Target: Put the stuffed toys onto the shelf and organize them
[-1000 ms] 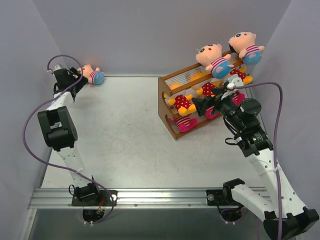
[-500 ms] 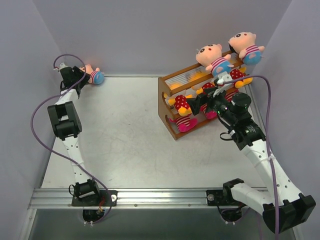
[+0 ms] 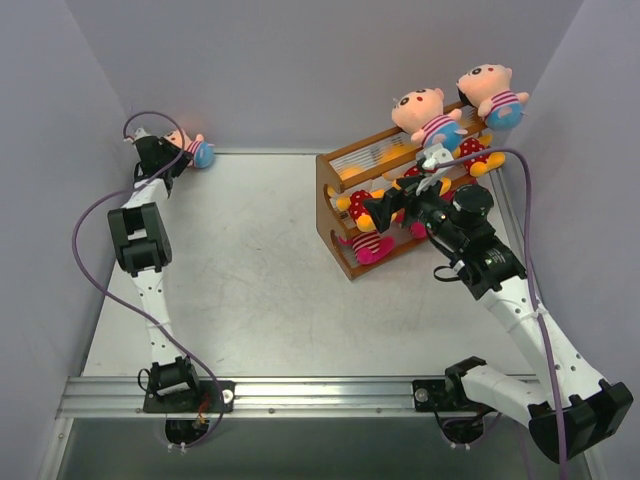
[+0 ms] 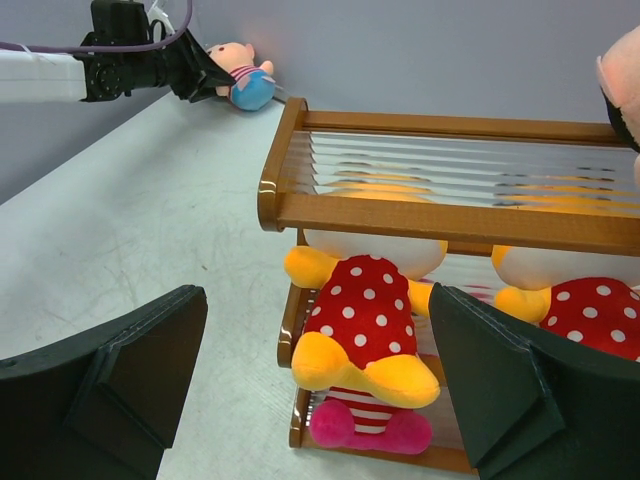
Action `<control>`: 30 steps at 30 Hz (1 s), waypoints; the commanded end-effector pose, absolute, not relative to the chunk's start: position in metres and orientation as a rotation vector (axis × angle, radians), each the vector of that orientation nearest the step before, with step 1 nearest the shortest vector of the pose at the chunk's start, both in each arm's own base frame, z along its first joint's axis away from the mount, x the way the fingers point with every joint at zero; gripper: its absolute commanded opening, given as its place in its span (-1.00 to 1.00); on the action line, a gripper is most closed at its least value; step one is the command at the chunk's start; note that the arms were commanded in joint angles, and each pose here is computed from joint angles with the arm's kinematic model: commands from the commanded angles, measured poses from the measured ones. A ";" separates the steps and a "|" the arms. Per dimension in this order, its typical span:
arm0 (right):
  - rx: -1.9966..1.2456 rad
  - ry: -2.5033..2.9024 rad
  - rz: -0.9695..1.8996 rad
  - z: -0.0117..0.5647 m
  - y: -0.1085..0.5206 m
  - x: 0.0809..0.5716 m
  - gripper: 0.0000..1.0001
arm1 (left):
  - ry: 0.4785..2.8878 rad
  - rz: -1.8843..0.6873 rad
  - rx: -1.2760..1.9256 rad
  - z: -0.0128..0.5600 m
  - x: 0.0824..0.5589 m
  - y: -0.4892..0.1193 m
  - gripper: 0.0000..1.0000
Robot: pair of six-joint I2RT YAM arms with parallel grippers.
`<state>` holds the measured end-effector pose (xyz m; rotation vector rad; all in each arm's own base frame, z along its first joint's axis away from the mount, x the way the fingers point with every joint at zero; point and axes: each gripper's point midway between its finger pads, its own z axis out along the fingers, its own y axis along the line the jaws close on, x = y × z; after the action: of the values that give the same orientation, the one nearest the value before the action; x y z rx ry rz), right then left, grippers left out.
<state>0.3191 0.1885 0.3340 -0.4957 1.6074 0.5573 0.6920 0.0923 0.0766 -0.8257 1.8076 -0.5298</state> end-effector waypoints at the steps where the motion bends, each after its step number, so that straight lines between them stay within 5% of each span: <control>1: -0.492 1.521 0.541 0.366 0.190 0.320 0.99 | 1.748 -0.559 -0.777 0.102 0.702 0.091 -0.24; 6: -0.496 1.510 0.547 0.370 0.194 0.315 0.99 | 1.736 -0.568 -0.748 0.114 0.695 0.088 -0.95; 16: -0.557 1.476 0.539 0.392 0.200 0.301 0.99 | 1.746 -0.618 -0.674 0.143 0.635 0.060 -0.95; 30: -0.777 1.612 0.730 0.358 0.290 0.257 0.91 | 1.829 -0.649 -0.467 0.198 0.476 -0.044 -0.95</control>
<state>0.2689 0.2666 0.3677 -0.7376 1.5750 0.6952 0.4996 -0.0225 0.1646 -0.5918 1.8792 -0.6560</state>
